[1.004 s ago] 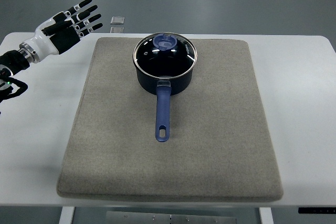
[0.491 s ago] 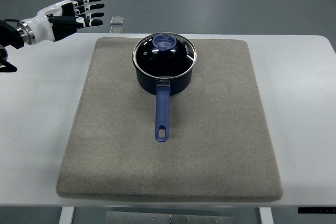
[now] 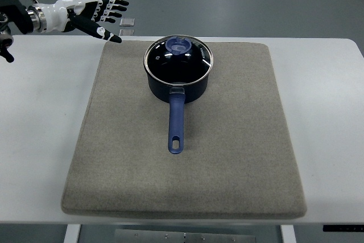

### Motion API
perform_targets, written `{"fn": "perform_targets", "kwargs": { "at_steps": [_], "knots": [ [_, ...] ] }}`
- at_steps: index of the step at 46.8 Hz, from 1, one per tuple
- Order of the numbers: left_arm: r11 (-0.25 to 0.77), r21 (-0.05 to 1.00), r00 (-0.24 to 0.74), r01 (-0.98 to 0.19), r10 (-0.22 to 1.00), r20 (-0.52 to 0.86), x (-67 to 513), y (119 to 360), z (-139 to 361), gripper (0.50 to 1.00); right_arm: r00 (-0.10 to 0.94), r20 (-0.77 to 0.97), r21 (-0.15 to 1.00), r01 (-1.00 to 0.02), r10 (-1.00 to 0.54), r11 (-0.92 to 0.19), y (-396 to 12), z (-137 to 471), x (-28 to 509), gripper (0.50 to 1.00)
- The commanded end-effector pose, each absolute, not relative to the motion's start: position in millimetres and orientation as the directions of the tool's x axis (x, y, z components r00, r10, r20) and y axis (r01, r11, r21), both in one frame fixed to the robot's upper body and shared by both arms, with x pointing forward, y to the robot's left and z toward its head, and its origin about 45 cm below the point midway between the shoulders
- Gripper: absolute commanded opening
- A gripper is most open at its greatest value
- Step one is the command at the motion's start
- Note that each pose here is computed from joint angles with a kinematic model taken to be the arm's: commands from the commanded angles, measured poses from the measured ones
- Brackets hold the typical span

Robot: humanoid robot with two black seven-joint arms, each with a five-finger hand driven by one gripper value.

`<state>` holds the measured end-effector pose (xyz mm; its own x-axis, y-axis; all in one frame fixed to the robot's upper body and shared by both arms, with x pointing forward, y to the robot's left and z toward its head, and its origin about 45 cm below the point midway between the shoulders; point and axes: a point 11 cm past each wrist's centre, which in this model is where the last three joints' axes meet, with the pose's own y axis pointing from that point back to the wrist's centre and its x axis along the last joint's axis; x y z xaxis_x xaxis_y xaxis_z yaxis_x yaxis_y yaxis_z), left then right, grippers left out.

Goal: Open pot lid and place left with left hand
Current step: 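Reach the left hand over the pot to the blue lid knob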

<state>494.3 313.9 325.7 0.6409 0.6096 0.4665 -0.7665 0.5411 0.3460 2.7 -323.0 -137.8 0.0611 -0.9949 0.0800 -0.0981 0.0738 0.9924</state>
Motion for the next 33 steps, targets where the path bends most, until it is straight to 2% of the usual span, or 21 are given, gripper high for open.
{"fn": "perform_targets", "kwargs": {
  "at_steps": [1,10,18,24,33],
  "knots": [
    [0.561,0.348,0.653,-0.751,0.549,0.522,496,300,337,0.990,0.061,0.080,0.992,-0.098,-0.995,0.074,-323,-138,3,0.917],
    [0.608,0.382,0.663,-0.697,0.342,0.666,491,258,358,0.990,0.061,0.080,0.992,-0.098,-0.995,0.074,-323,-138,3,0.917],
    [0.617,0.439,0.642,-0.653,0.143,0.753,489,213,355,0.988,0.061,0.080,0.992,-0.098,-0.995,0.074,-323,-138,3,0.917],
    [0.624,0.460,0.623,-0.631,0.055,0.780,489,185,351,0.984,0.061,0.080,0.992,-0.098,-0.995,0.074,-323,-138,3,0.917],
    [0.610,0.474,0.572,-0.634,-0.042,0.819,490,164,354,0.981,0.061,0.080,0.992,-0.098,-0.995,0.074,-323,-138,3,0.917]
  ]
}}
